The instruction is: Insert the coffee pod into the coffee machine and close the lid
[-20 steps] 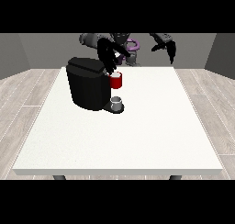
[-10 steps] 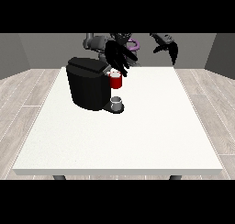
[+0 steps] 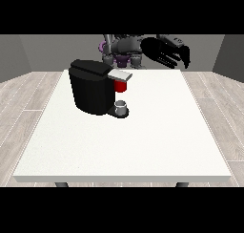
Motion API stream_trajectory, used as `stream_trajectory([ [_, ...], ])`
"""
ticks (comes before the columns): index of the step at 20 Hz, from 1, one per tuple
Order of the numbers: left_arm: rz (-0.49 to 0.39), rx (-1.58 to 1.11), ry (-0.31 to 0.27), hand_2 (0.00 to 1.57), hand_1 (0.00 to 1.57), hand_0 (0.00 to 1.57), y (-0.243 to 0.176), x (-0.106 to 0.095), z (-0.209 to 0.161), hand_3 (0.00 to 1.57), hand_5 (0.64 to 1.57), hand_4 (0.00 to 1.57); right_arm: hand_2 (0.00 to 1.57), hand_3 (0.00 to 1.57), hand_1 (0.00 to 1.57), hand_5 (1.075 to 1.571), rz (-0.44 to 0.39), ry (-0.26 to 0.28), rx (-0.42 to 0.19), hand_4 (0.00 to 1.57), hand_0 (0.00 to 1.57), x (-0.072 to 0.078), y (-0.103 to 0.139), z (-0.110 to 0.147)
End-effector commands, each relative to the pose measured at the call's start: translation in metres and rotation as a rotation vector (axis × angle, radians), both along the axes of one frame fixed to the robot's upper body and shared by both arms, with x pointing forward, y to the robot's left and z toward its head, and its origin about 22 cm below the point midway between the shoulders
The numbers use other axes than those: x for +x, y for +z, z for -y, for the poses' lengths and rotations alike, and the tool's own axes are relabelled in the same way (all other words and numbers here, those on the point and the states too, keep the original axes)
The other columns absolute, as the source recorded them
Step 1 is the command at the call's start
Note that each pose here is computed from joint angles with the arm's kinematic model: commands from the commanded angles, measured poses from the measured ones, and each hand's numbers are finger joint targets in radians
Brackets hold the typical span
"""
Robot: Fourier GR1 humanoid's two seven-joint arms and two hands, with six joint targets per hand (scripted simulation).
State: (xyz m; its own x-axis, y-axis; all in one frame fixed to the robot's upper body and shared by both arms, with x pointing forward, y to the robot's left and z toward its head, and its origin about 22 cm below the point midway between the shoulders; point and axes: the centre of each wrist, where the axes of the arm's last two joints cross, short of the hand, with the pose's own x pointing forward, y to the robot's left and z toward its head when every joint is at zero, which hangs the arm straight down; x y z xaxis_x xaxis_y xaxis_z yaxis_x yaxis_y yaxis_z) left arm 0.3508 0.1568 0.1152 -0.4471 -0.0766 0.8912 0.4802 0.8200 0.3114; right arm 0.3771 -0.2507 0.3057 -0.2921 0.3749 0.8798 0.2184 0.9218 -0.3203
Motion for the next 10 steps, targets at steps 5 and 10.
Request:
stream_trajectory([
  [5, -0.008, -0.033, 0.064, 0.00, 0.00, 0.00, -0.007, -0.001, -0.023, 0.00, 1.571, 0.32, 0.00, 0.00, 0.00, 1.571, 0.176, 0.281, -0.047, 0.00, 0.00, 0.002, -0.023, -0.059],
  [10, -0.137, -0.039, 0.143, 0.00, 0.00, 0.00, -0.055, -0.021, -0.040, 0.00, 1.571, 0.27, 0.00, 0.00, 0.00, 1.571, 0.133, 0.404, 0.009, 0.26, 0.00, -0.011, -0.094, -0.110],
])
